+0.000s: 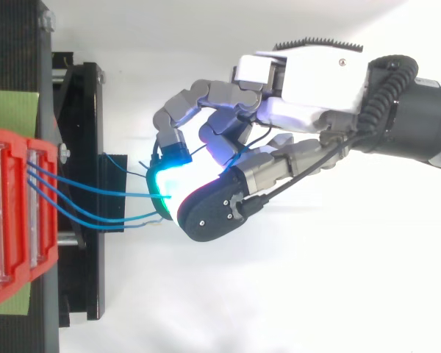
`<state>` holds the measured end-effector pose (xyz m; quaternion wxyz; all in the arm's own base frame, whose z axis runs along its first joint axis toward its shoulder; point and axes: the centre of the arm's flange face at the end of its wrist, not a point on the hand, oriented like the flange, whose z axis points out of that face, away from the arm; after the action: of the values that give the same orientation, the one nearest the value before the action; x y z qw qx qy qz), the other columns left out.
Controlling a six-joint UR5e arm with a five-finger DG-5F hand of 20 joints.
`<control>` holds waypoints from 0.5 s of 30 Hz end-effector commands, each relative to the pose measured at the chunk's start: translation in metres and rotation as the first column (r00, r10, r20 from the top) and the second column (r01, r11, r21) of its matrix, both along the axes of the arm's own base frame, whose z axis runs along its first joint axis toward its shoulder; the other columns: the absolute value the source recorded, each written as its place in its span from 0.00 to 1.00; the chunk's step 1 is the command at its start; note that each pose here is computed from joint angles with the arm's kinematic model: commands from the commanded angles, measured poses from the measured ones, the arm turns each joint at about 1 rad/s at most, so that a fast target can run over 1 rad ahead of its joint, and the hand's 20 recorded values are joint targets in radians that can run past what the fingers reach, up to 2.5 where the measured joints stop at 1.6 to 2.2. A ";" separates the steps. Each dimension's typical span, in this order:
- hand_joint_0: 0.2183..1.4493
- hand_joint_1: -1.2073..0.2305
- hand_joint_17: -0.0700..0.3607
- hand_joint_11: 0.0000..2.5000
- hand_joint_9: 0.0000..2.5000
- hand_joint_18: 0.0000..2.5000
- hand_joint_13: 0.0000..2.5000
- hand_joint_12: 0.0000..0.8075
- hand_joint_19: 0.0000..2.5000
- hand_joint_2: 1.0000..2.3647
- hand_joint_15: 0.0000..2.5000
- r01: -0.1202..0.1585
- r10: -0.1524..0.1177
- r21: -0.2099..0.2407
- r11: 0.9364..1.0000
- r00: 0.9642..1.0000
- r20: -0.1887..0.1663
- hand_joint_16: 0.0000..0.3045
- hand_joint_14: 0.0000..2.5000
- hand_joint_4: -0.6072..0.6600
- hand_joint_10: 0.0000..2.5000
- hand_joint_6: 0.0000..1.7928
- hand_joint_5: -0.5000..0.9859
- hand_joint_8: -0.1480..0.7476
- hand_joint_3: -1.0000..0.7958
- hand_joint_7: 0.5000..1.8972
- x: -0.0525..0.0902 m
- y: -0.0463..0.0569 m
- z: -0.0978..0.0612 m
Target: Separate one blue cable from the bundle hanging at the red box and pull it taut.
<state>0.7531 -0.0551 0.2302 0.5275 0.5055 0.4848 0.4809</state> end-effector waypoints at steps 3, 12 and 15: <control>0.44 0.35 0.36 0.47 0.31 0.52 0.43 0.43 0.60 0.01 0.53 0.000 0.000 0.000 1.000 1.000 -0.001 0.13 0.93 0.51 0.96 0.54 0.20 0.55 0.39 0.55 0.000 0.000 -0.001; 0.44 0.35 0.36 0.47 0.31 0.52 0.43 0.42 0.60 0.01 0.53 -0.001 0.001 0.000 1.000 1.000 -0.001 0.12 0.94 0.52 0.94 0.54 0.20 0.54 0.39 0.56 0.000 0.001 -0.001; 0.44 0.35 0.37 0.48 0.31 0.52 0.43 0.42 0.60 0.01 0.52 0.000 0.000 0.000 1.000 1.000 0.001 0.13 0.94 0.52 0.94 0.54 0.20 0.55 0.39 0.56 0.000 0.000 0.000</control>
<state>0.7531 -0.0546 0.2300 0.5273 0.5053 0.4850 0.4810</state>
